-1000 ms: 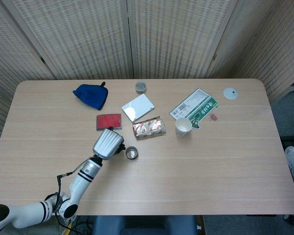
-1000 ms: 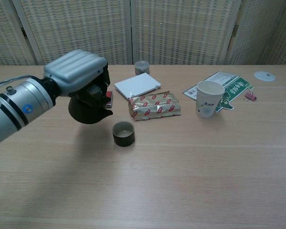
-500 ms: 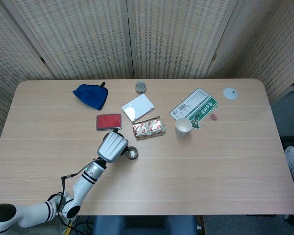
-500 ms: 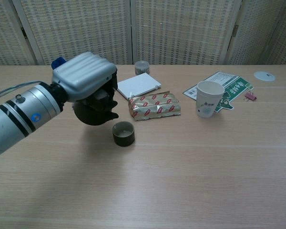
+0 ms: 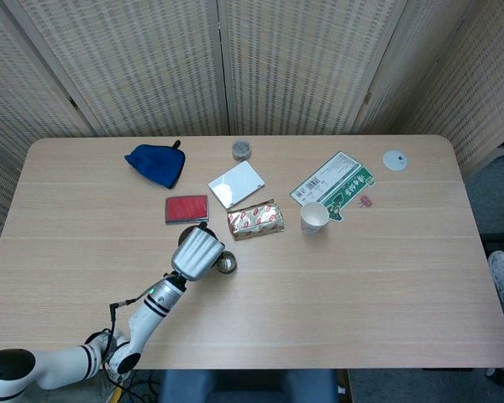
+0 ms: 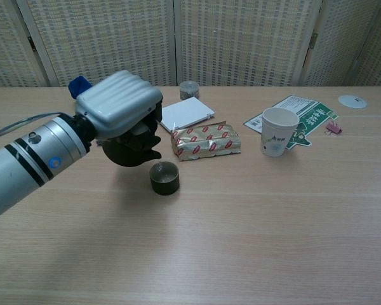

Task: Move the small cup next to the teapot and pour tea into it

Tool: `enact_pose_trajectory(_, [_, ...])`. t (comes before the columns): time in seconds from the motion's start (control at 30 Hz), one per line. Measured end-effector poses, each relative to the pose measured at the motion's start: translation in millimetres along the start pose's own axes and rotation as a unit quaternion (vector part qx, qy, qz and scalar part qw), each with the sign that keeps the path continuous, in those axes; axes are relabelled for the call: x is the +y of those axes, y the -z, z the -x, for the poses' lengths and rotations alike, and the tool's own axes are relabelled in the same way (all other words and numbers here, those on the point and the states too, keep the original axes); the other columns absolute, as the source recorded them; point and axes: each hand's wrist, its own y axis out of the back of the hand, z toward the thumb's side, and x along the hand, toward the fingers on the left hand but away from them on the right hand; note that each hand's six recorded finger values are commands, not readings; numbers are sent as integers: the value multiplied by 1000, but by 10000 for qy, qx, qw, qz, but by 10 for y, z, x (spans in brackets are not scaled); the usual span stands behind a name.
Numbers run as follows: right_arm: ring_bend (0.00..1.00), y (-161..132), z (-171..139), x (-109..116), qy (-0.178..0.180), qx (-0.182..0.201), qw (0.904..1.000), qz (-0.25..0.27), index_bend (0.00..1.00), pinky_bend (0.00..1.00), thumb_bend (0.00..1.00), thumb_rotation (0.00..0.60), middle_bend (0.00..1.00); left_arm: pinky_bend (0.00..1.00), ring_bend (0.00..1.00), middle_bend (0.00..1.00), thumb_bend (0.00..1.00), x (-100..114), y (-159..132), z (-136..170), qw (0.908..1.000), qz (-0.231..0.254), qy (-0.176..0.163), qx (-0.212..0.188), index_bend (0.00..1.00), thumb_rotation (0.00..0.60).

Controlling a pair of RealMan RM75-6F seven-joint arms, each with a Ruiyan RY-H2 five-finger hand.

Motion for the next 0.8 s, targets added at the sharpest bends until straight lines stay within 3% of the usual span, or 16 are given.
enact_pose_trajectory(0.8, [152,9,1,14,20,-10,10000,-3,200,265,202,600,217,563,1000,1000,349,13,-41,0,9990,-389,-142,-164,1000,600])
